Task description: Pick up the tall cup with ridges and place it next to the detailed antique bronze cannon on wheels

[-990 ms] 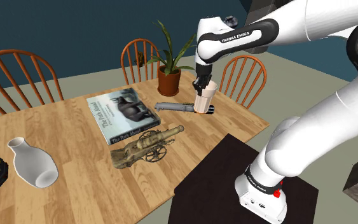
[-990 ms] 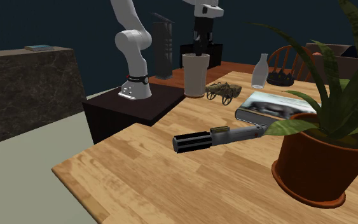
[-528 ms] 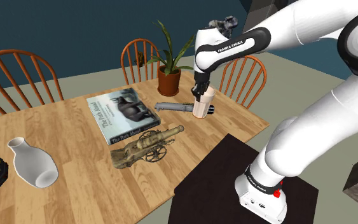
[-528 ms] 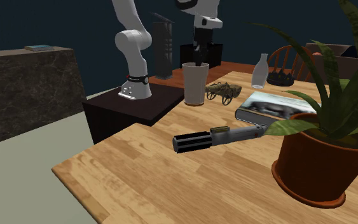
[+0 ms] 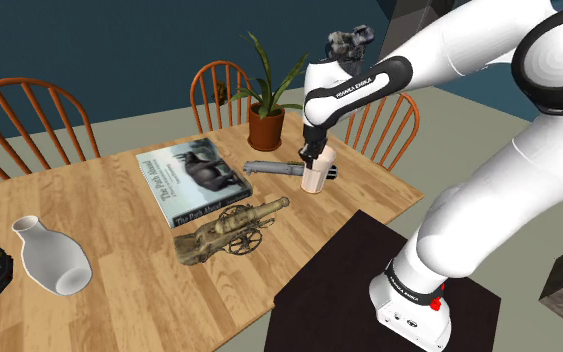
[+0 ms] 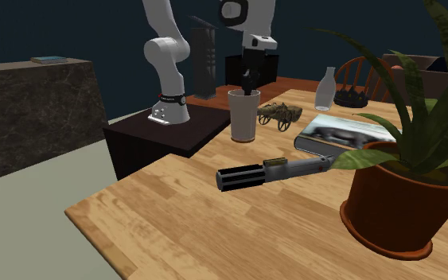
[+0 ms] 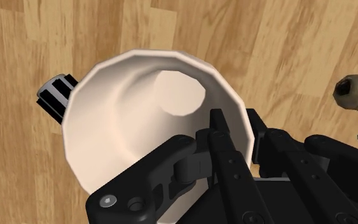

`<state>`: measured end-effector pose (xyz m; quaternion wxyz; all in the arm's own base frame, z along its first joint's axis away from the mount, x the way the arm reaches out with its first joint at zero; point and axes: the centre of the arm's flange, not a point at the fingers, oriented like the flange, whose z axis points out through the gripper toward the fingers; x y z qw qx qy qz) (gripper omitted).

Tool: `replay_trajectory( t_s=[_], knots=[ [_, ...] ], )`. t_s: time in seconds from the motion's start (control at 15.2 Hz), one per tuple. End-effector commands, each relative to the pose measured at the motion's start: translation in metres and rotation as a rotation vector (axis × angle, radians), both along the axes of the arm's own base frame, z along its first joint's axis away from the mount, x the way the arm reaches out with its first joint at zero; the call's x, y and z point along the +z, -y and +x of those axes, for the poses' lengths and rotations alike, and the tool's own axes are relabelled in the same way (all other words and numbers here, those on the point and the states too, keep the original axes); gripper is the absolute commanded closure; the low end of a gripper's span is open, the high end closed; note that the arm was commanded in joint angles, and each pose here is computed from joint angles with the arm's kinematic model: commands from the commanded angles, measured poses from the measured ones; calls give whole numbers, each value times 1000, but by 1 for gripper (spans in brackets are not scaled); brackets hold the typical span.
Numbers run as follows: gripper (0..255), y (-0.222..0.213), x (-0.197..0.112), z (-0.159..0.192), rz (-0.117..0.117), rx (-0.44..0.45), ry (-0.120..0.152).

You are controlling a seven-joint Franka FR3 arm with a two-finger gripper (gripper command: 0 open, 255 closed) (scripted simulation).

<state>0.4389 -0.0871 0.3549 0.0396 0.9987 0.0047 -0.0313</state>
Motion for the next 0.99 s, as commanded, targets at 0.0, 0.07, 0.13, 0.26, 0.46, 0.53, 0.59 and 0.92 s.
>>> replay_trajectory(
  t_s=[0.0, 0.07, 0.13, 0.26, 0.46, 0.53, 0.59, 0.92],
  knots=[
    [255, 1, -11, 0, 0, 0, 1],
    [255, 1, -16, 0, 0, 0, 1],
    [255, 1, -22, 0, 0, 0, 1],
    [255, 1, -32, 0, 0, 0, 1],
    [255, 1, -48, 0, 0, 0, 1],
    [255, 1, -53, 0, 0, 0, 1],
    [255, 1, -59, 0, 0, 0, 1],
    [255, 1, -71, 0, 0, 0, 1]
  ],
)
